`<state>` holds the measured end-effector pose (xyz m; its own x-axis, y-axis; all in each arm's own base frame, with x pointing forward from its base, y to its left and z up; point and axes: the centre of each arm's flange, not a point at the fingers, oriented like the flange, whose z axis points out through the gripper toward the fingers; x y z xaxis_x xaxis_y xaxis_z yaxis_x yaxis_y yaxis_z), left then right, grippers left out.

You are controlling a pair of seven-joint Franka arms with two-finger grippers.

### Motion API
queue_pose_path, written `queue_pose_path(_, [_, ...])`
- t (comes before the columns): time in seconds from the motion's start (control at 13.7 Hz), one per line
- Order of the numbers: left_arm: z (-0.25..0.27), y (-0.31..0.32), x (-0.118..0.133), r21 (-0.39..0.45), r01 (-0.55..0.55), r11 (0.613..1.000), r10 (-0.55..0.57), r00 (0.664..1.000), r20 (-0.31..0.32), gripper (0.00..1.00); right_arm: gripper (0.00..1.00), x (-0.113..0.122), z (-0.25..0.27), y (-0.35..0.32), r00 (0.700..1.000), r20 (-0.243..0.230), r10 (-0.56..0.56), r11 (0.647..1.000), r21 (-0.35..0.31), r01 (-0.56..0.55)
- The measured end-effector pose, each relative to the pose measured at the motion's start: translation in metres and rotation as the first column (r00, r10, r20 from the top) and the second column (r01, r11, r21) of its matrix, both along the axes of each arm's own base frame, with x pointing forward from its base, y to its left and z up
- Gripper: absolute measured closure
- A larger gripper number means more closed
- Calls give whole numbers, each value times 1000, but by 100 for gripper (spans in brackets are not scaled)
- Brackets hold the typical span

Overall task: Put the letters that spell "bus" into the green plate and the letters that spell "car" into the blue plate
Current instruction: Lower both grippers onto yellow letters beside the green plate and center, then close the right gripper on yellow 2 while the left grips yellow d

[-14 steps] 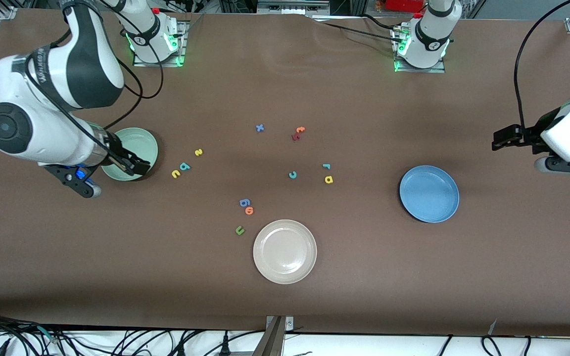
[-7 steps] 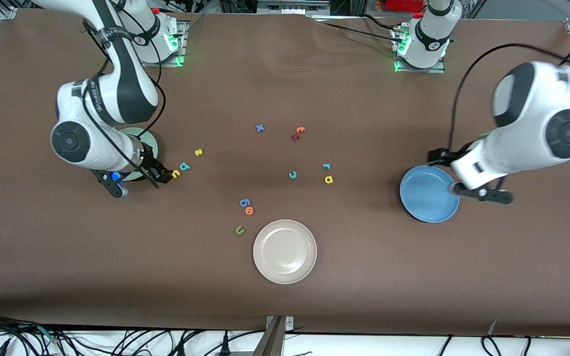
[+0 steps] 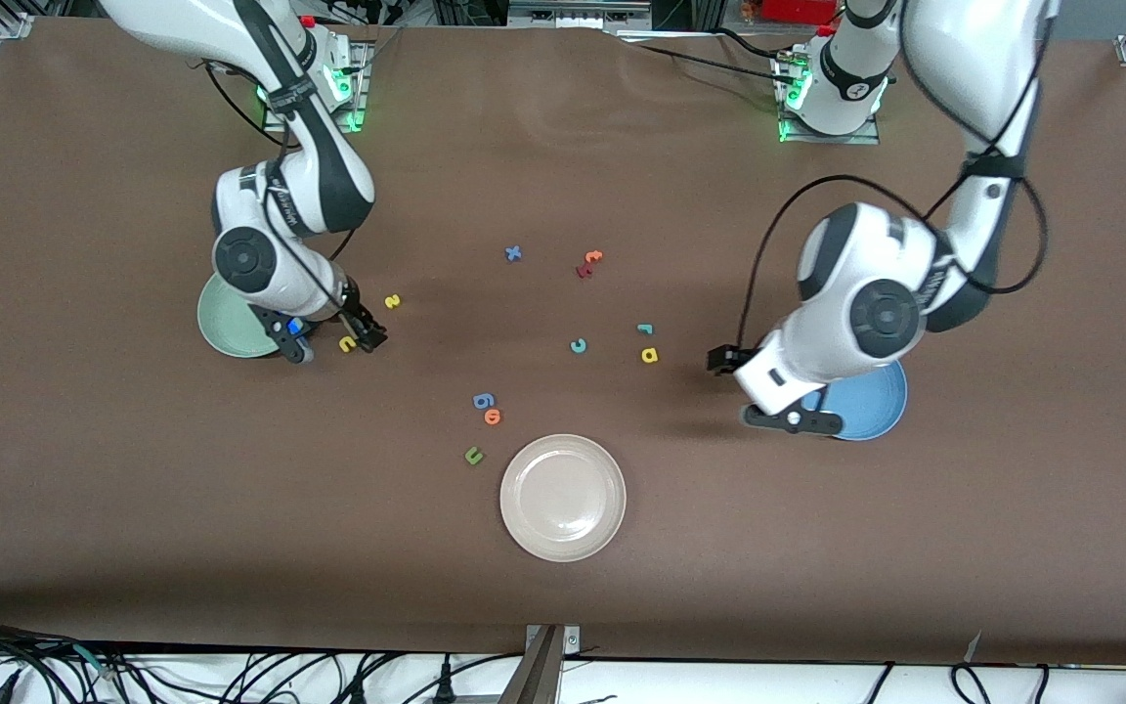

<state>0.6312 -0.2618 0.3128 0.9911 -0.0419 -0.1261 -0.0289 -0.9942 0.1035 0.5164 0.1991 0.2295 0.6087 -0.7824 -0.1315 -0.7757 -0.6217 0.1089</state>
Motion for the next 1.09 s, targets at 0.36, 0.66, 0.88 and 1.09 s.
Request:
queue_pose_path(0.36, [-57, -63, -27, 3, -119, 993, 119, 992, 38, 0, 1, -28, -32, 3, 995, 40, -96, 995, -12, 97])
queue_pose_path(0.66, [-100, -83, -61, 10, -184, 983, 183, 981, 64, 0, 6, -38, -41, 14, 983, 93, -159, 987, 8, 159])
queue_pose_path(0.88, [-119, -92, -76, 33, -223, 974, 219, 972, 88, 0, 6, -45, -54, 10, 979, 102, -176, 984, 7, 177])
queue_pose_path(1.09, [-128, -96, -82, 42, -231, 972, 227, 970, 83, 0, 9, -48, -59, 9, 979, 96, -182, 983, 2, 183])
